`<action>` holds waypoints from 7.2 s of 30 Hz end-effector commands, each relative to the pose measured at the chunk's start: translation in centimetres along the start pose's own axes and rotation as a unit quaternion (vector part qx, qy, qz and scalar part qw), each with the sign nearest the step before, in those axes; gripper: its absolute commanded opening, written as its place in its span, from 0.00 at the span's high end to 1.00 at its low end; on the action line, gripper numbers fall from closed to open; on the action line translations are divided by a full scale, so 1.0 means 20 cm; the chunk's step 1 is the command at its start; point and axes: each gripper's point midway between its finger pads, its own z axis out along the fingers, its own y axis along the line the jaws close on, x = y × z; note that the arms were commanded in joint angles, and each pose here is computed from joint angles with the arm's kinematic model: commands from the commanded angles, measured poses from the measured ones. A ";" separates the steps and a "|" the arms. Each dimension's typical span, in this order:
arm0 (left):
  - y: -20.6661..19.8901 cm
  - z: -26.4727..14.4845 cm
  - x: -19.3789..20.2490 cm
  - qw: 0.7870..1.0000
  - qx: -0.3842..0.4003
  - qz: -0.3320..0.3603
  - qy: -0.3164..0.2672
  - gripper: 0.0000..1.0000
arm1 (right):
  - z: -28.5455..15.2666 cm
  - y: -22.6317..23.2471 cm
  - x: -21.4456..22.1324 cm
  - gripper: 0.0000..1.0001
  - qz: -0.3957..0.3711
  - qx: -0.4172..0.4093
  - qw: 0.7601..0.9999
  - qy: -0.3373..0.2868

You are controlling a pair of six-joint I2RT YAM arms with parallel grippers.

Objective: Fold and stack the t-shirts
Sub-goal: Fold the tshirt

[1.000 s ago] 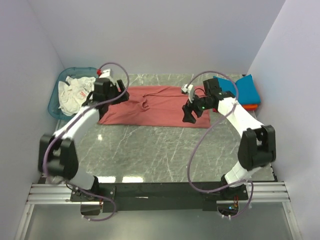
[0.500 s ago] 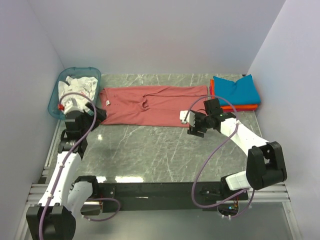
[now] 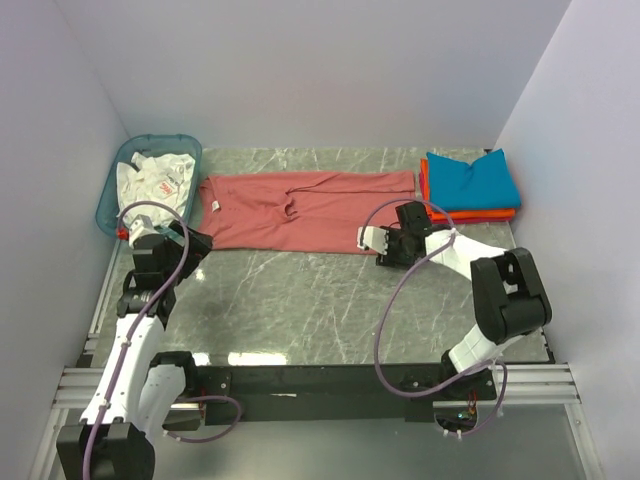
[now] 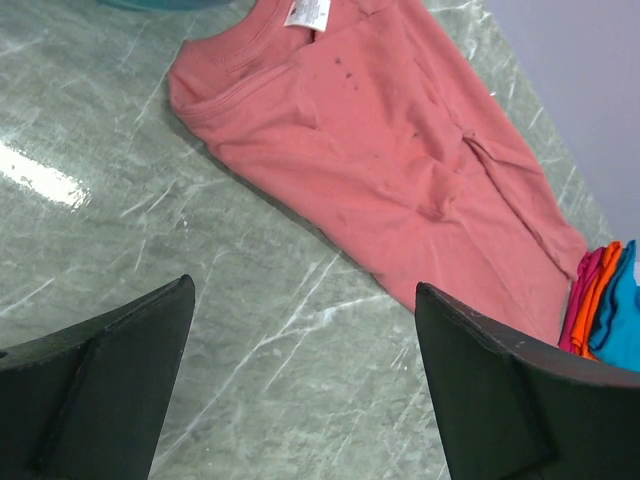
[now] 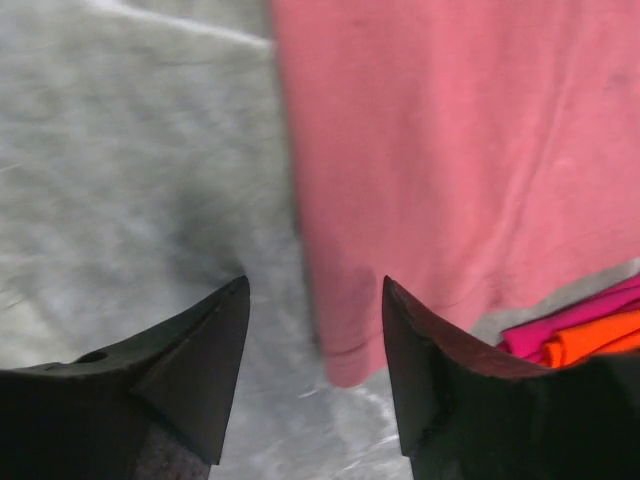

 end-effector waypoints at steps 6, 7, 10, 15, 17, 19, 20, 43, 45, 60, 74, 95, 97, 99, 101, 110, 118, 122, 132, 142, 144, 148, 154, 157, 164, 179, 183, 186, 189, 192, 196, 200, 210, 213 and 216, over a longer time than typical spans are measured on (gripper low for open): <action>-0.01 -0.02 -0.04 1.000 0.007 -0.010 -0.022 0.03 | 0.07 -0.12 0.03 0.50 0.001 0.040 0.999 0.032; -0.01 -0.02 -0.04 1.000 0.007 -0.011 -0.022 0.03 | 0.07 -0.12 0.03 0.54 0.001 0.041 0.999 0.032; -0.02 -0.01 -0.03 1.000 0.011 -0.011 -0.019 0.03 | 0.07 -0.11 0.04 0.63 -0.001 0.039 0.999 0.032; -0.02 0.00 -0.01 1.000 0.018 -0.014 -0.007 0.03 | 0.06 -0.06 0.04 0.87 -0.008 0.017 0.999 0.029; -0.01 0.00 0.01 1.000 0.017 -0.016 -0.002 0.03 | 0.05 -0.03 0.02 0.95 -0.013 0.008 1.000 0.022; -0.01 0.00 0.02 1.000 0.021 -0.017 0.000 0.04 | 0.02 -0.01 0.01 0.99 -0.021 0.000 1.000 0.013; -0.02 0.00 0.02 1.000 0.022 -0.017 0.002 0.04 | 0.01 0.00 0.01 1.00 -0.022 -0.003 1.000 0.011; -0.03 0.15 0.30 0.988 0.070 -0.090 0.105 0.20 | -0.50 0.77 0.10 0.59 -0.103 -0.128 0.986 -0.041; 0.00 0.15 0.32 0.989 0.057 -0.085 0.109 0.20 | -0.55 0.71 0.03 0.44 -0.084 -0.107 0.989 -0.064; 0.08 0.32 0.41 0.989 -0.040 -0.076 0.117 0.41 | -0.73 0.06 -0.70 0.42 0.157 -0.066 0.939 -0.300; 0.15 0.59 0.34 0.987 -0.129 -0.035 0.090 0.64 | -0.67 0.06 -0.69 0.41 0.160 -0.081 0.940 -0.292; -0.21 1.30 -0.01 0.980 -0.144 0.078 0.112 0.96 | -0.53 -0.22 -0.68 0.42 0.267 -0.038 0.933 -0.239; -0.24 1.38 -0.03 0.980 -0.142 0.079 0.114 0.96 | -0.51 -0.27 -0.68 0.42 0.287 -0.027 0.929 -0.233; -0.27 1.45 -0.05 0.981 -0.138 0.080 0.110 0.96 | -0.48 -0.31 -0.67 0.42 0.294 -0.014 0.930 -0.222; -0.30 1.48 -0.09 0.982 -0.134 0.077 0.105 0.95 | -0.47 -0.31 -0.67 0.42 0.295 -0.019 0.930 -0.218; -0.45 1.47 -0.28 0.989 -0.079 0.095 0.086 0.73 | -0.43 -0.02 -0.72 0.42 0.156 -0.082 0.968 -0.180; -0.84 0.99 -0.55 0.989 0.064 0.129 0.021 0.25 | -0.28 0.37 -0.76 0.41 0.113 -0.066 0.987 -0.093; -0.96 0.57 -0.73 0.986 0.099 0.126 -0.047 0.21 | -0.21 0.52 -0.76 0.41 0.101 -0.049 0.992 -0.053; -0.69 -0.14 -0.64 0.980 0.137 0.108 -0.100 0.14 | -0.14 0.76 -0.68 0.41 0.086 -0.086 0.992 -0.016; -0.48 -0.35 -0.35 0.982 0.151 0.093 -0.064 0.14 | -0.03 0.87 -0.52 0.65 0.085 -0.086 0.991 0.058; -0.48 -0.39 -0.34 0.981 0.158 0.094 -0.066 0.14 | -0.02 0.87 -0.51 0.72 0.085 -0.085 0.990 0.067; -0.46 -0.43 -0.30 0.980 0.164 0.094 -0.059 0.14 | -0.03 0.90 -0.51 1.00 0.080 -0.099 0.989 0.069; -0.47 -0.48 -0.21 0.976 0.195 0.094 -0.037 0.14 | -0.12 1.11 -0.68 1.00 0.037 -0.190 0.981 0.014; -0.47 -0.51 -0.18 0.974 0.205 0.094 -0.032 0.14 | -0.15 1.22 -0.85 1.00 -0.010 -0.224 0.974 -0.018; -0.46 -0.54 -0.12 0.970 0.220 0.101 -0.010 0.14 | -0.16 1.34 -1.03 0.66 -0.043 -0.296 0.954 -0.009; -0.48 -0.41 0.11 0.952 0.285 0.076 0.087 0.14 | -0.52 0.78 -0.18 0.28 -0.072 -0.142 0.984 -0.076; -0.47 -0.40 0.12 0.952 0.278 0.084 0.096 0.14 | -0.51 0.78 0.03 0.33 -0.066 -0.126 0.988 -0.055; -0.46 -0.40 0.14 0.951 0.280 0.081 0.102 0.14 | -0.47 0.76 0.13 0.43 -0.043 -0.122 0.991 -0.034; -0.44 -0.39 0.16 0.951 0.278 0.079 0.107 0.14 | -0.43 0.75 0.19 0.55 -0.021 -0.142 0.989 -0.027; -0.42 -0.40 0.17 0.951 0.276 0.080 0.110 0.14 | -0.40 0.72 0.18 0.56 -0.019 -0.147 0.988 -0.035; -0.42 -0.40 0.18 0.950 0.277 0.083 0.114 0.14 | -0.40 0.68 0.13 0.56 -0.023 -0.140 0.988 -0.055; -0.42 -0.40 0.18 0.950 0.278 0.083 0.116 0.14 | -0.42 0.65 0.08 0.56 -0.022 -0.138 0.987 -0.076; -0.42 -0.40 0.19 0.949 0.280 0.081 0.121 0.14 | -0.36 0.63 0.05 0.60 -0.007 -0.163 0.983 -0.089; -0.42 -0.40 0.19 0.948 0.282 0.082 0.121 0.14 | -0.34 0.62 0.06 0.60 -0.006 -0.164 0.983 -0.085; -0.42 -0.40 0.20 0.948 0.283 0.083 0.123 0.14 | -0.32 0.61 0.06 0.60 -0.002 -0.162 0.983 -0.086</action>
